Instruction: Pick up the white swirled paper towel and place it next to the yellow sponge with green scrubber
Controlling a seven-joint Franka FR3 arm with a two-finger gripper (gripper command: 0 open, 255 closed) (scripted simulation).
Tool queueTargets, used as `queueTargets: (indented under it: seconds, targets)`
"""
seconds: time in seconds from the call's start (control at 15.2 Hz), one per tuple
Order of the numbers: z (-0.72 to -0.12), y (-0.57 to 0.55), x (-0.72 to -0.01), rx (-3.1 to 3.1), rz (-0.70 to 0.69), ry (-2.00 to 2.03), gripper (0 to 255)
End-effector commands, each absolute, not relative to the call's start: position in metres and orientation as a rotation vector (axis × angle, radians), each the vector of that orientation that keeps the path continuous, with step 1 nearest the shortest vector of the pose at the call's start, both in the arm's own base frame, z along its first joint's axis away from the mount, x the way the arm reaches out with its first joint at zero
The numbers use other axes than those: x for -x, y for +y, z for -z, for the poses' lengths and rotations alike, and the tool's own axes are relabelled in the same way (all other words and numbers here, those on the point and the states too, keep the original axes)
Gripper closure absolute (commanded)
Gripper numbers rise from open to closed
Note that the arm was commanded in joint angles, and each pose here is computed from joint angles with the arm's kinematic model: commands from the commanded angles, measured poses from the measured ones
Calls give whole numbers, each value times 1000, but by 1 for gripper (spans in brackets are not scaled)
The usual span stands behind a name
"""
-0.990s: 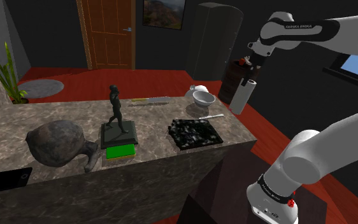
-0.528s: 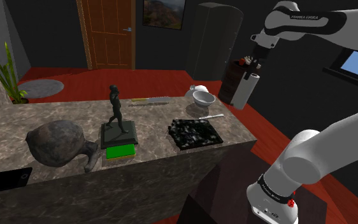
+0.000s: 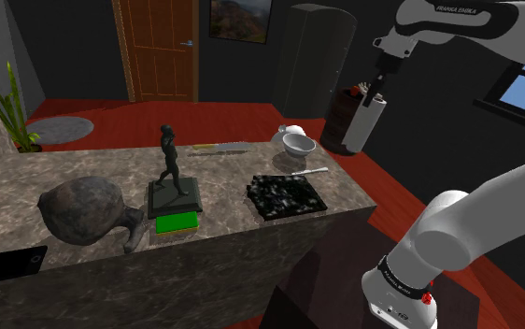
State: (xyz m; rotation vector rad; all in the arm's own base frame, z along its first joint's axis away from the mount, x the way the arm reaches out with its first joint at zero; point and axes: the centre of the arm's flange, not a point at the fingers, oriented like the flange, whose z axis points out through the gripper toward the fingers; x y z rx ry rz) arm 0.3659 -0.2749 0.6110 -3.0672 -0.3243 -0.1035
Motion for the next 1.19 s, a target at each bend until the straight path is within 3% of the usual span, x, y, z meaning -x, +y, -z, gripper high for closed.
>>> queueTargets:
  seconds: [0.0,1.12]
  targets:
    - [-617,-263,-374,3067,103,-324,255]
    - [-617,-74,-494,3067,103,-324,255]
